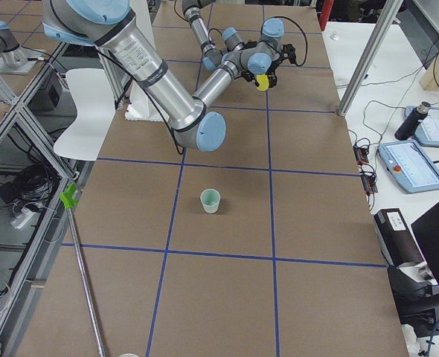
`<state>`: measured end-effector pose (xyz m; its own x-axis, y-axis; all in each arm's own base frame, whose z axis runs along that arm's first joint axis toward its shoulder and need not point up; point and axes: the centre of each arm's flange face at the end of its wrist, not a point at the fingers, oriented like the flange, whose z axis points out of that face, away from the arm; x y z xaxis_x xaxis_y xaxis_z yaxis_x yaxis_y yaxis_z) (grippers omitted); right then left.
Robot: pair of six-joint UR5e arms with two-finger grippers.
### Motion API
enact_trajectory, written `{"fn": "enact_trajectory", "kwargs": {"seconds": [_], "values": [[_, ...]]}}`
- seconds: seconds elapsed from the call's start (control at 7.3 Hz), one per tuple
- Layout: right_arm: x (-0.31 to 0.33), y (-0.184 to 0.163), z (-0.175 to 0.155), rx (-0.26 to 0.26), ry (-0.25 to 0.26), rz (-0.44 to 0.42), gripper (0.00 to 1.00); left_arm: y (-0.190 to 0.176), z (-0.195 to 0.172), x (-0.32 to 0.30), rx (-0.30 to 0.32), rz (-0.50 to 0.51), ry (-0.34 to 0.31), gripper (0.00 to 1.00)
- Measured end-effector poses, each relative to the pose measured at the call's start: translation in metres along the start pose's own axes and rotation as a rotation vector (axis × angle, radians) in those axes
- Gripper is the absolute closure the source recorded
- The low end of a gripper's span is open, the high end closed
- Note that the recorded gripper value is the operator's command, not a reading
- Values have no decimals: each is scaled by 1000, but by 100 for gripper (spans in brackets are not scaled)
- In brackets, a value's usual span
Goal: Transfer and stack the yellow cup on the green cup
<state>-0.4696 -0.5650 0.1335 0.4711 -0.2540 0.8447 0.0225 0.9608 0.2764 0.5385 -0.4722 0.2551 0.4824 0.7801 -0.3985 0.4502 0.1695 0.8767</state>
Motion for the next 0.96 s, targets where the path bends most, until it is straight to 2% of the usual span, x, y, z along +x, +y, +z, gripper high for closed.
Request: {"fn": "enact_trajectory", "kwargs": {"seconds": [0.14, 0.27, 0.55, 0.82, 0.96], "values": [[-2, 3, 4, -5, 0, -3, 53, 0, 0, 0, 1, 0, 0, 50], [-4, 5, 6, -7, 0, -4, 70, 0, 0, 0, 1, 0, 0, 50], [-6, 7, 7, -10, -4, -5, 87, 0, 0, 0, 0, 0, 1, 50], [-7, 8, 6, -10, -5, -5, 94, 0, 0, 0, 1, 0, 1, 50], [-7, 8, 6, -10, -6, -6, 100, 0, -1, 0, 1, 0, 2, 41]]}}
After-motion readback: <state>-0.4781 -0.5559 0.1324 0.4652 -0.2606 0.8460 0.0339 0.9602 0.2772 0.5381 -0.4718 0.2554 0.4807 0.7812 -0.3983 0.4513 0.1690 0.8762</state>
